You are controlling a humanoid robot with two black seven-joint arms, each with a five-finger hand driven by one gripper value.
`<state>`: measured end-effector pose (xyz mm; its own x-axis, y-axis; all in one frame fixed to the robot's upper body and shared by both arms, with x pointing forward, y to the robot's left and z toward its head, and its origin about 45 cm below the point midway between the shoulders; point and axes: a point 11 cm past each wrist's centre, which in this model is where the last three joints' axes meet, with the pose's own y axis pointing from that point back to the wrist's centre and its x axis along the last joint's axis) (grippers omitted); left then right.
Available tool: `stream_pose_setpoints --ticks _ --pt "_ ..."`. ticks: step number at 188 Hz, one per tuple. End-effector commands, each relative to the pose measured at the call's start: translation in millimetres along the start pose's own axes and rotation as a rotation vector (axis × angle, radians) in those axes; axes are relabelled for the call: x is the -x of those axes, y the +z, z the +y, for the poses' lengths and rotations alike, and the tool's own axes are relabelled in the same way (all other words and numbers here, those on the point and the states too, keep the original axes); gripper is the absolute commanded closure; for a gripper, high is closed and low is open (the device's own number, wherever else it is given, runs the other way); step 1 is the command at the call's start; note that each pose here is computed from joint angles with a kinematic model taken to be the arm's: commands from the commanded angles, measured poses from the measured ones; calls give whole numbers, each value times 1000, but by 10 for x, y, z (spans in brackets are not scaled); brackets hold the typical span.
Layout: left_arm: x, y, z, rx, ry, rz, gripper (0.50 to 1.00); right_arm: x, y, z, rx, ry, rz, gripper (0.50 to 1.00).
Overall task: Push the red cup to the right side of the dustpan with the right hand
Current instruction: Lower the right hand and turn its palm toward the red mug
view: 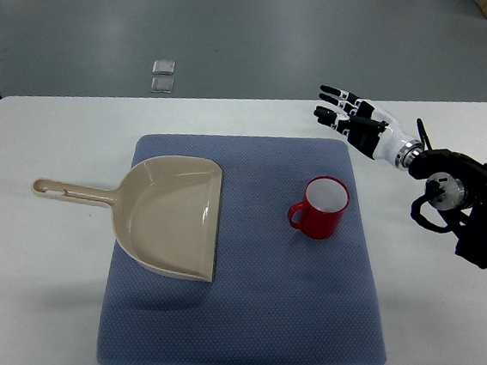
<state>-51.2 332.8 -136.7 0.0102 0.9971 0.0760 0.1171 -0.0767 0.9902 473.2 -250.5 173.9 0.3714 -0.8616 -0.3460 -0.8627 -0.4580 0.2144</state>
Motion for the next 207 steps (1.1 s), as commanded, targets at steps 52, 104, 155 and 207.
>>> stream_pose_setpoints --ticks 52,104,155,207 --pt "10 7 0 3 -8 8 500 -14 -8 14 -6 -3 2 572" --pt "-31 10 1 3 10 5 500 -129 -59 70 -15 31 14 572" --pt "-31 10 1 3 10 5 500 -221 -177 166 -99 14 16 572" --pt "-31 11 2 3 9 7 500 -356 -299 265 -135 31 55 572"
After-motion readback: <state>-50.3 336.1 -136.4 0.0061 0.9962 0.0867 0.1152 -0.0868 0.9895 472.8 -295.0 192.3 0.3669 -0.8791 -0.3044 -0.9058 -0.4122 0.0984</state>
